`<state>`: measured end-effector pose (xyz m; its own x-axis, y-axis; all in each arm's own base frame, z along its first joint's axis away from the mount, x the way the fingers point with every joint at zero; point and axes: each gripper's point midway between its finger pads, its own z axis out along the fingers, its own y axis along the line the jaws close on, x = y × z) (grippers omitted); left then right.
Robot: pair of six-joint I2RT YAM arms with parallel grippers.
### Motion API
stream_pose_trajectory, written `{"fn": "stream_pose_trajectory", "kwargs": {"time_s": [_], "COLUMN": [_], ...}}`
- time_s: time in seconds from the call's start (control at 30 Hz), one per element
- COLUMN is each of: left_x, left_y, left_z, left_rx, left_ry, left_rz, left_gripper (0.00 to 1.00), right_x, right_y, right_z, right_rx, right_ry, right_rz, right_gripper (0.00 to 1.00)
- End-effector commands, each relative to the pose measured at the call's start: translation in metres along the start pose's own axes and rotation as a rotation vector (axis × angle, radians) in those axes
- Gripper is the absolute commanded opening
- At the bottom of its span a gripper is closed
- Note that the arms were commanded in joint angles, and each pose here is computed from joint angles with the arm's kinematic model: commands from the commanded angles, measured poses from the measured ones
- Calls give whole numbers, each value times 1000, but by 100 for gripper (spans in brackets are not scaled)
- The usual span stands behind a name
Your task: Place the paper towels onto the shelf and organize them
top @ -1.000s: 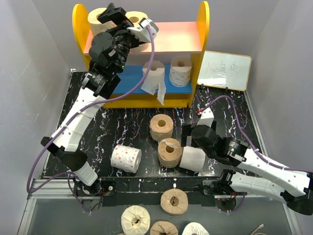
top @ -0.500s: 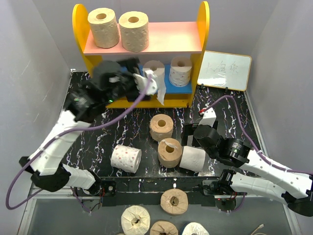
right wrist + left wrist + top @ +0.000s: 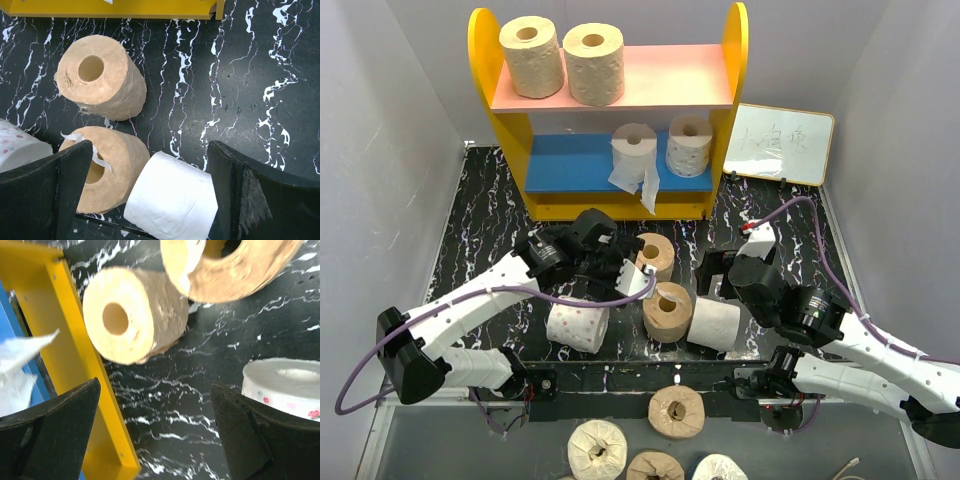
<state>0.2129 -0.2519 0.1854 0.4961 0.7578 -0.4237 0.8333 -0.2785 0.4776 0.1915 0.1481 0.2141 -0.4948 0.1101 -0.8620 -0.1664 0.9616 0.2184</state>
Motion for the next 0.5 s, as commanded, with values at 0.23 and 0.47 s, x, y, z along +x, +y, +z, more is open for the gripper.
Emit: {"fn": "stream_pose_trajectory", "kwargs": {"time_s": [0.23,0.47], "left_x": [-28,-22], "left_y": [-63,-51], "left_z": [37,56], "left_rx": [310,293], "left_ry": [-271,-239], "left_rz": [289,321], "left_gripper": [79,78], "right_x": [-4,-7], "right_y": [0,0], "right_z": [5,2], "right_rx": [32,18], "right_ry": [-18,-33], "right_rz": [16,30], "right_gripper": [98,98]}}
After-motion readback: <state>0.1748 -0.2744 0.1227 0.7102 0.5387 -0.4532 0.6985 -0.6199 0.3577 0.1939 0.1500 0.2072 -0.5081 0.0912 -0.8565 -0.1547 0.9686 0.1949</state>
